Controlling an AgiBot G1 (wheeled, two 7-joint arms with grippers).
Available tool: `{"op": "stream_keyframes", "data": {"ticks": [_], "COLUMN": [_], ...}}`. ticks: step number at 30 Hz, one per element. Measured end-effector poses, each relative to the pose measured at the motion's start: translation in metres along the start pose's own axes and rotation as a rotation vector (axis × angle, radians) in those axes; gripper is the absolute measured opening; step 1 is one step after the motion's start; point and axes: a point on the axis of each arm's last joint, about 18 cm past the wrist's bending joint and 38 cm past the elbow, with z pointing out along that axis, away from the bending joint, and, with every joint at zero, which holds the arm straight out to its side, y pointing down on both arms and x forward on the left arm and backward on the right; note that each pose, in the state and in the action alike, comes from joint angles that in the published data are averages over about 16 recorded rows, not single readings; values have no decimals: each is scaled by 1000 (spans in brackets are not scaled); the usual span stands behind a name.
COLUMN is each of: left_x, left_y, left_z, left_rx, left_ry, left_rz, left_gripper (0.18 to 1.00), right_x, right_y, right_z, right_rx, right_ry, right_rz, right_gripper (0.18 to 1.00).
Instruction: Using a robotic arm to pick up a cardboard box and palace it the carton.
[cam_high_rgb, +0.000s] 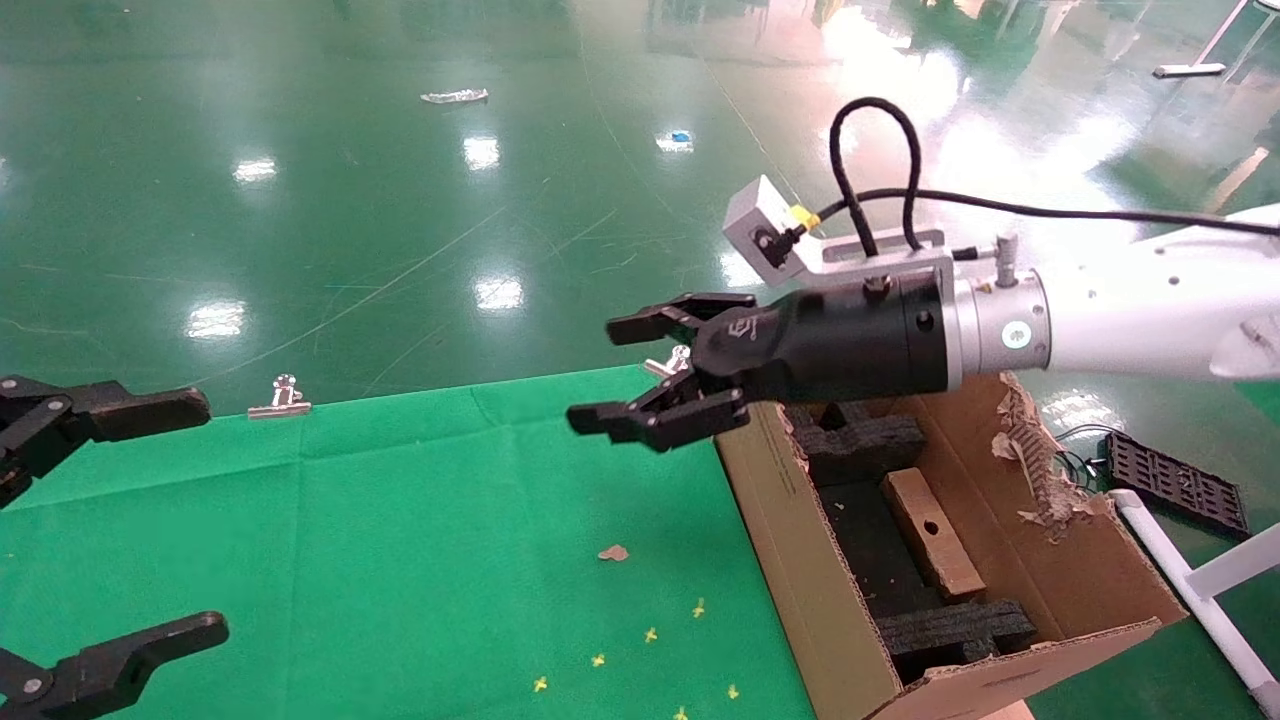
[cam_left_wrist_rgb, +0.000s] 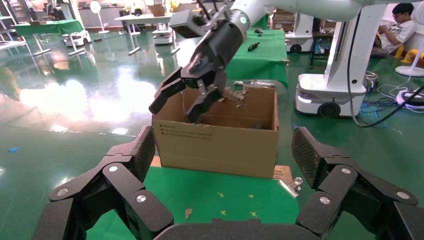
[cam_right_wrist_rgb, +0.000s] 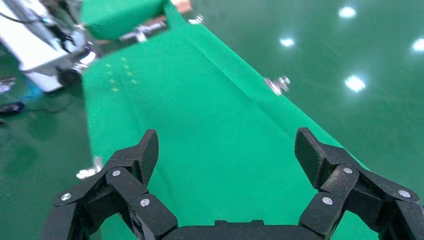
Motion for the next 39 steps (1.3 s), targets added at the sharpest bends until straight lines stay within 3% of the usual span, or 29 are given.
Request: {"op": "stream_keyframes", "data": {"ticks": [24, 39], "left_x": [0, 0], "left_y": [0, 0], "left_z": [0, 0], "left_rx": [0, 0], "left_ry": [0, -1], "left_rz": [0, 0], "left_gripper": [1000, 1000], "right_x": [-100, -108], "right_y": [-3, -4], "right_z": [-17, -21], "right_rx": [296, 314], "right_ry": [-194, -203], "right_rz": [-270, -293], "right_gripper": [1000, 1000]}}
